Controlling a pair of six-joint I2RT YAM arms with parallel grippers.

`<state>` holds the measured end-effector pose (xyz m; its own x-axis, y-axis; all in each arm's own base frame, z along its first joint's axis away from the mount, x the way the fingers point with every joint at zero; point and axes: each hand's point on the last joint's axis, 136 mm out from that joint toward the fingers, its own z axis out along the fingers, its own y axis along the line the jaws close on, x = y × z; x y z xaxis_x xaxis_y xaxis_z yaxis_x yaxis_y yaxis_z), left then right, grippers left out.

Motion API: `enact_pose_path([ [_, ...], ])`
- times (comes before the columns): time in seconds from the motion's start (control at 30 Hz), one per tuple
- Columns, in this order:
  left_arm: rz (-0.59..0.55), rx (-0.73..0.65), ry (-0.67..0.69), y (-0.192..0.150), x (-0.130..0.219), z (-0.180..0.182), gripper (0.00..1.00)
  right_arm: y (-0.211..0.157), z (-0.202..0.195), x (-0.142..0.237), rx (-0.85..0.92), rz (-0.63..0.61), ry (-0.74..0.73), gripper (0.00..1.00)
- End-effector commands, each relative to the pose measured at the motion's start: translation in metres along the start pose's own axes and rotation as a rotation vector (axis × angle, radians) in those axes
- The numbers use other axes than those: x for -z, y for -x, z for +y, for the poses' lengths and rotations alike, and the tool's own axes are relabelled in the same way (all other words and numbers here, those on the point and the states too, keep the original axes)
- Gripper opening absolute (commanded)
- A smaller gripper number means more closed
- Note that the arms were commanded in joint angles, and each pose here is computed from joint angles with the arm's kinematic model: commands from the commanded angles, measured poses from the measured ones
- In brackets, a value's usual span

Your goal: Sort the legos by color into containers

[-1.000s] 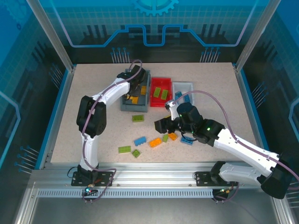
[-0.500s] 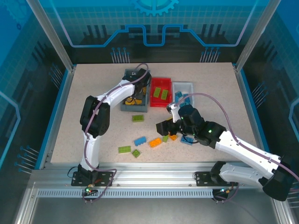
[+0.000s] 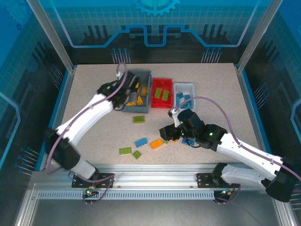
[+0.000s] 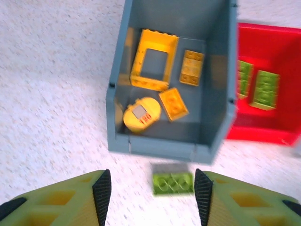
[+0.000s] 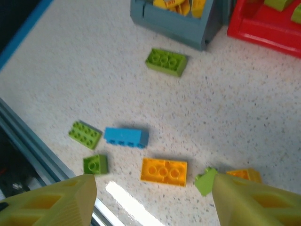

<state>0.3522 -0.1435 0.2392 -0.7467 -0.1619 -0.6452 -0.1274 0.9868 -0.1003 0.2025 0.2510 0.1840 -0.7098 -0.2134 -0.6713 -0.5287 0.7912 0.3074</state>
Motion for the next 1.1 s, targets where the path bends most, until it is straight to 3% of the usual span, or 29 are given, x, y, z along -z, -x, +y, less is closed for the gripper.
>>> enact_pose_path([
  [0.0,0.118,0.132,-0.168,-0.047,0.021,-0.005,0.55,-0.013,0.008,-0.007,0.121,0.085,-0.083,0.68],
  [0.17,0.121,0.203,-0.316,-0.083,0.061,0.012,0.58,-0.044,0.047,-0.042,0.455,0.235,-0.116,0.75],
  [0.33,0.110,0.235,-0.423,-0.103,0.085,0.020,0.61,-0.055,0.048,-0.081,0.719,0.328,-0.069,0.82],
  [0.6,0.111,0.323,-0.517,-0.116,0.099,0.021,0.61,-0.055,0.038,-0.143,0.874,0.435,-0.077,0.83],
  [0.8,0.108,0.331,-0.519,-0.115,0.104,0.023,0.61,-0.060,0.033,-0.176,0.870,0.484,-0.071,0.83],
  [0.93,0.110,0.334,-0.521,-0.115,0.104,0.023,0.61,-0.062,0.038,-0.190,0.847,0.508,-0.033,0.76],
  [1.07,0.108,0.332,-0.515,-0.115,0.103,0.024,0.61,-0.066,0.037,-0.200,0.806,0.534,-0.019,0.58],
])
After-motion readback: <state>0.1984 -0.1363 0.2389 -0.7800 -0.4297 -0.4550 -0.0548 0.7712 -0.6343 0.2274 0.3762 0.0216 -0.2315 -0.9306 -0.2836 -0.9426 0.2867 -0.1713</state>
